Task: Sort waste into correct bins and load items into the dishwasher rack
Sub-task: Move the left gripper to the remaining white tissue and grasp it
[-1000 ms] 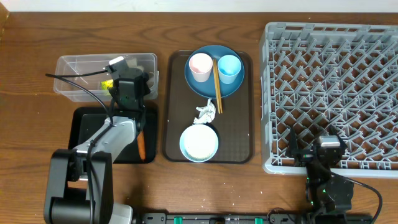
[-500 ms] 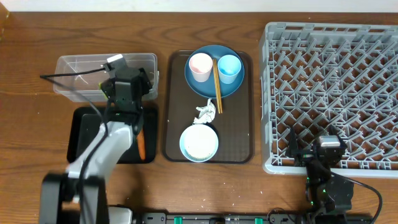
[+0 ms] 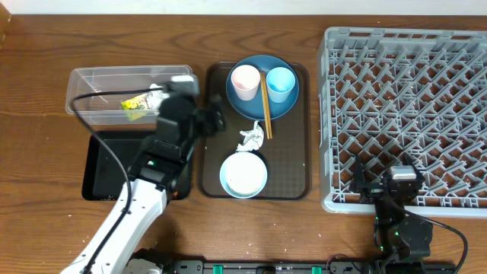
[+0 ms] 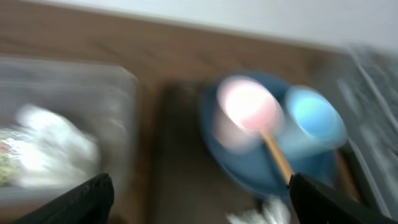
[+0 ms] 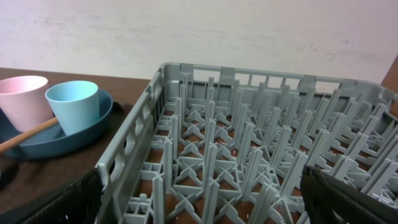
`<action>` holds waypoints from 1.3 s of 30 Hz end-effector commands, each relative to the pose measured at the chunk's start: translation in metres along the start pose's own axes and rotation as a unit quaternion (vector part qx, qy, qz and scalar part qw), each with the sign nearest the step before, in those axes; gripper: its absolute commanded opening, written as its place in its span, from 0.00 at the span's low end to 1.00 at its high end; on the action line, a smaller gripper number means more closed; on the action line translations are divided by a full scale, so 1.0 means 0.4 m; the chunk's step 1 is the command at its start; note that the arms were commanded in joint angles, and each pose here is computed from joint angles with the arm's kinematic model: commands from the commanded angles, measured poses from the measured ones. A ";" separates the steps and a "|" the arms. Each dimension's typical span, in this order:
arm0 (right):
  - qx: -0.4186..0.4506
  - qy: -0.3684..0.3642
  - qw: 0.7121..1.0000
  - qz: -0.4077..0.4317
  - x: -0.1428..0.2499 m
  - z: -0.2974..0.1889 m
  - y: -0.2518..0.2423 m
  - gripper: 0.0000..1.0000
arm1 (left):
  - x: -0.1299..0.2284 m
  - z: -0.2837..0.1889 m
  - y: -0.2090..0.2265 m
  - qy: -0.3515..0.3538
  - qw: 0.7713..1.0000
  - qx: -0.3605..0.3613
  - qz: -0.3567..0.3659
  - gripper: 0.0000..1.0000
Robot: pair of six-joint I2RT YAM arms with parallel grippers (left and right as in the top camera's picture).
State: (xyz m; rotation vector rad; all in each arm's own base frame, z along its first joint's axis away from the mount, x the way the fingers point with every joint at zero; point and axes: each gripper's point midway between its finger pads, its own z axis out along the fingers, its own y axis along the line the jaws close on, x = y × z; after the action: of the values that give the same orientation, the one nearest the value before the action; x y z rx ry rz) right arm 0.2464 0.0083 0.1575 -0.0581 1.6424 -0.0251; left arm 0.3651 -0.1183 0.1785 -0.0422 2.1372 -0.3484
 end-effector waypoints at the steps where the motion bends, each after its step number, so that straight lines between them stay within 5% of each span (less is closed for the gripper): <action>1: -0.007 0.002 1.000 -0.002 0.003 0.000 0.010 0.99 | 0.062 -0.016 -0.115 0.060 0.992 0.113 0.015 0.92; 17: -0.007 0.002 1.000 -0.002 0.003 0.000 0.010 0.99 | 0.310 -0.021 -0.129 0.240 0.965 0.100 0.043 0.92; 39: -0.007 0.002 1.000 -0.002 0.003 0.000 0.010 0.99 | 0.404 0.110 -0.119 0.267 0.959 0.085 0.050 0.92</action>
State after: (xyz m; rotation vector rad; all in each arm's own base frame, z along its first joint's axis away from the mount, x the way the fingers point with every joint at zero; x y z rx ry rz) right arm 0.2464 0.0083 0.1575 -0.0578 1.6424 -0.0248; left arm 0.3050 -0.1997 0.0417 0.2660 2.6168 -0.5415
